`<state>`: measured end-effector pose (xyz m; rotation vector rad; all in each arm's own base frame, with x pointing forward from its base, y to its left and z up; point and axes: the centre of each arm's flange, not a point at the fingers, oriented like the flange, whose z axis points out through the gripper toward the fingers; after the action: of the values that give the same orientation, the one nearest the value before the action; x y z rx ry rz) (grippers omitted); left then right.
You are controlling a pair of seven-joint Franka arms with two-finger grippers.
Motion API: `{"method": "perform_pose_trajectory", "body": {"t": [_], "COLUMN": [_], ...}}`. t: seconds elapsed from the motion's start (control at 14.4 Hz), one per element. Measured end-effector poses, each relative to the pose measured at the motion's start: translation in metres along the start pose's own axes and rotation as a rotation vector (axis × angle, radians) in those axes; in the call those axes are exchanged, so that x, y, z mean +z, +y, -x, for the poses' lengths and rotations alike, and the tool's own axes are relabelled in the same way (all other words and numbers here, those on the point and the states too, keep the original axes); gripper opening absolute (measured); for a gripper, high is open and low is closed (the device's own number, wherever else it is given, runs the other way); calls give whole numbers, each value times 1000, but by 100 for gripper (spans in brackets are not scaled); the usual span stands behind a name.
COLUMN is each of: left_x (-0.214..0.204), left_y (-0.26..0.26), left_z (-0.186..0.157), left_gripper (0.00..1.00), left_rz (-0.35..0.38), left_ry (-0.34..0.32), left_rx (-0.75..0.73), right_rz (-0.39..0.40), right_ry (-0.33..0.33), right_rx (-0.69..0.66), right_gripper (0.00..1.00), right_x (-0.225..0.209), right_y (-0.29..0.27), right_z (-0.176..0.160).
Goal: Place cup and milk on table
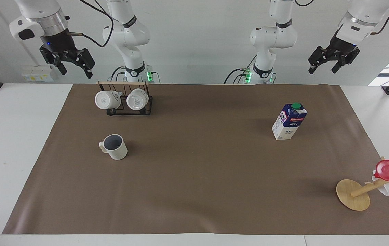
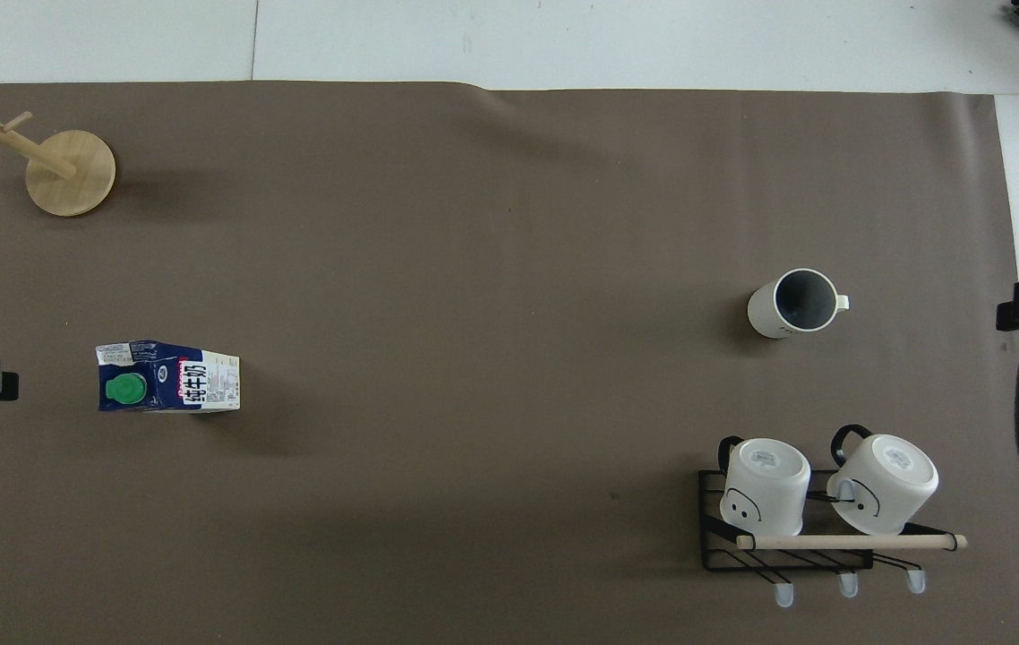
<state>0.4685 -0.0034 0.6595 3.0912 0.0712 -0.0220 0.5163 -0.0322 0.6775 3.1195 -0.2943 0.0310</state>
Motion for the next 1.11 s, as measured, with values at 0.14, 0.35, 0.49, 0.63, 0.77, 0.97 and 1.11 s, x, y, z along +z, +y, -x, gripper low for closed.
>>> {"method": "perform_pose_trajectory", "body": {"t": [0.14,0.35,0.49,0.63,0.77,0.97,1.11], "left_x": [0,0,0,0,0,0,0], "left_y": [0,6,7,6,6,5,5], "left_z": [0,1,1,1,1,1,1], "left_gripper": [100,100,100,100,100,100,100], "left_rz": [-37,-63,-64,-64,-64,-64,-63], "left_ry": [2,3,3,3,3,3,3], "left_rx": [15,33,33,32,32,31,30], "right_rz": [-1,-1,-1,-1,-4,-3,-2], "right_ry": [5,10,6,5,29,31,27], "right_rx": [1,2,2,2,2,3,8], "right_gripper": [100,100,100,100,100,100,100], "right_x": [0,-1,1,2,1,4,7], "right_y": [0,0,0,0,-1,0,1], "right_z": [-1,-1,-1,-1,-4,-6,-7]}}
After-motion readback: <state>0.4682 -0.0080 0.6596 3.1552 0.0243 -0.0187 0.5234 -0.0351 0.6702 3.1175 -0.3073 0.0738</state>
